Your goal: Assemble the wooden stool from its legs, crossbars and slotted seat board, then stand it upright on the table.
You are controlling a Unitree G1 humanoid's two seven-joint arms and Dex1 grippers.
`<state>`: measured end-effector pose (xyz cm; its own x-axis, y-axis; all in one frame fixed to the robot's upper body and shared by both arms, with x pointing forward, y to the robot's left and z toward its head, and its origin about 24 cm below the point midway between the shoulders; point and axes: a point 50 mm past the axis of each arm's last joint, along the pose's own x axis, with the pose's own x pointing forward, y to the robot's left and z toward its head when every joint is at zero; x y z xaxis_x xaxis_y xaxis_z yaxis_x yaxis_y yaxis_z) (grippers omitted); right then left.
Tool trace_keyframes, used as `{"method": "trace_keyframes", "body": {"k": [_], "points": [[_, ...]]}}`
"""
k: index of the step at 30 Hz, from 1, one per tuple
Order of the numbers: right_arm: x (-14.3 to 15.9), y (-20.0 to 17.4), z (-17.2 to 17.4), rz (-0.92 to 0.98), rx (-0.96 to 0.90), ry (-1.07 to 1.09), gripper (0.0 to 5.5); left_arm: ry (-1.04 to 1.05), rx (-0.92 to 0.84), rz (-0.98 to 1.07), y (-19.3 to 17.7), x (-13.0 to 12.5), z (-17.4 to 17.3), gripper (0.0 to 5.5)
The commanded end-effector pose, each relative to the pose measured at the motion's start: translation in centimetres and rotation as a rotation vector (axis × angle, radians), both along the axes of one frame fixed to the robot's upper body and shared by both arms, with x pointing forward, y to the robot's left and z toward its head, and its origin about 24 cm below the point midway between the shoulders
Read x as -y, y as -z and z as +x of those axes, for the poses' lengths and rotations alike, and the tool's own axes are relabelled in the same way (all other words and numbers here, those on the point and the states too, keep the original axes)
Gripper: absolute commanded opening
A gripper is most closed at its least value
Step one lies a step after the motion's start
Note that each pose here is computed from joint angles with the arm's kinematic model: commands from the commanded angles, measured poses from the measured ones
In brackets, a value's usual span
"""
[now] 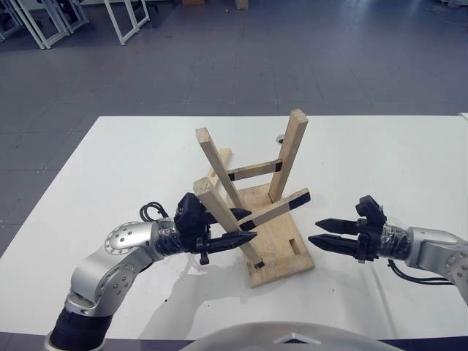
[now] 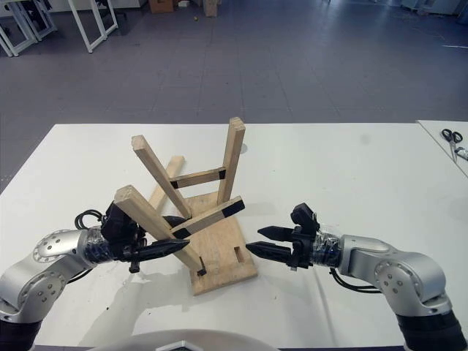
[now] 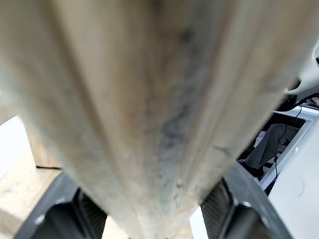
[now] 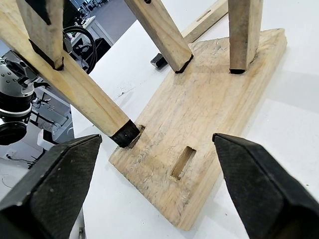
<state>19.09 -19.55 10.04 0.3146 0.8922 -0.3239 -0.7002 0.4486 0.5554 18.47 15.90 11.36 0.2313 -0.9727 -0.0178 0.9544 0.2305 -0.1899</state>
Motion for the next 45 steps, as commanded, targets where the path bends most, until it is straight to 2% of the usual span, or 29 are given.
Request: {"method": "trace_keyframes", "body": {"k": [1,4,7,14,21,23,27,32,33,36,40,42,43,45], "points": [[0.0,0.0,0.1,-0.010,0.013,-0.001,4.12,-0.001,0.010,0.038,1.0,-0.3,0.0,2.14],[-0.2,-0.1,0.2,-0.008,0.016,-0.006,4.12,0.024,0.028,0.091,1.9,-0.4,-0.1,2.14],[-0.5,-0.3,0.2,-0.003,0.020,-0.019,4.12,0.060,0.091,0.228,2.9,-0.7,0.2,2.14],[-0.6,0.0,-0.2,-0.020,0.015,-0.028,4.12,-0.010,0.151,0.514,5.0,-2.0,1.6,2.14],[-1.1,0.4,0.0,-0.030,0.022,-0.004,4.12,0.132,0.050,0.611,9.2,-1.9,0.3,2.14],[-1.2,0.4,0.2,-0.030,0.022,0.002,4.12,0.160,0.086,0.549,9.1,-2.0,0.7,2.14],[-1.2,0.2,0.4,-0.026,0.030,0.014,4.12,0.244,0.194,0.562,7.9,-3.0,2.6,2.14],[-1.4,0.5,0.3,-0.024,0.033,0.024,4.12,0.232,0.280,0.528,5.0,-2.9,5.7,2.14],[-1.5,0.6,0.2,-0.024,0.032,0.025,4.12,0.232,0.308,0.515,4.3,-2.6,6.2,2.49],[-1.7,0.9,0.0,-0.025,0.028,0.027,4.12,0.226,0.381,0.464,2.2,-1.7,7.4,3.09],[-1.7,1.0,-0.3,-0.026,0.022,0.029,4.12,0.157,0.399,0.489,-0.1,-3.8,8.1,3.76],[-1.6,1.1,-0.5,-0.028,0.021,0.034,4.12,0.042,0.334,0.564,-0.5,-6.3,7.9,4.12],[-1.5,1.2,-0.6,-0.029,0.020,0.039,4.12,-0.046,0.281,0.574,-0.4,-7.4,7.6,4.12],[-1.4,1.3,-0.7,-0.033,0.022,0.056,4.12,-0.319,0.192,0.532,0.4,-8.3,6.8,4.12]]}}
